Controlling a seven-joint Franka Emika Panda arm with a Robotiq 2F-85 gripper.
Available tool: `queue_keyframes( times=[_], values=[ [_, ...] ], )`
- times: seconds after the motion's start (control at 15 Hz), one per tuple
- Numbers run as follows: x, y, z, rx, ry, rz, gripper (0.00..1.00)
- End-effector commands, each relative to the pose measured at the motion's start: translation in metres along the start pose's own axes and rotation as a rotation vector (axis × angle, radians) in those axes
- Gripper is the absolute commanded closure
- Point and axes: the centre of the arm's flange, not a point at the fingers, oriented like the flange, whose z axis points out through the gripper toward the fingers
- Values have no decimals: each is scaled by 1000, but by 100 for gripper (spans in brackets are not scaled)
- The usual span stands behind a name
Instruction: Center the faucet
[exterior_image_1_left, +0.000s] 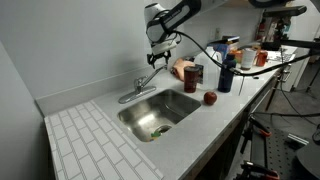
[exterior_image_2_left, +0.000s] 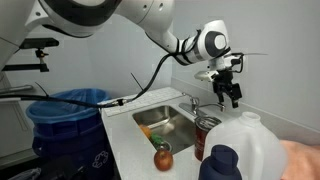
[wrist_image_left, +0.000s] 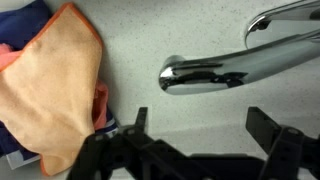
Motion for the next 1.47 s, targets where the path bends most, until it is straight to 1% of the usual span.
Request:
queue_keyframes(
  times=[0.0,0.27,0.47,0.6,0.93,1.13,1.2,1.4],
  values=[
    [18,1,9,-14,-29,-12,0],
    [-1,10,11,-40,-76,-60,0],
    [-12,17,8,-46,-107,-99,0],
    [-19,20,3,-40,-124,-116,0],
    [-38,24,-18,12,-162,-185,0],
    [-49,26,-21,48,-230,-233,0],
    [-53,26,-21,63,-273,-250,0],
    [-64,24,-20,94,-363,-286,0]
  ],
)
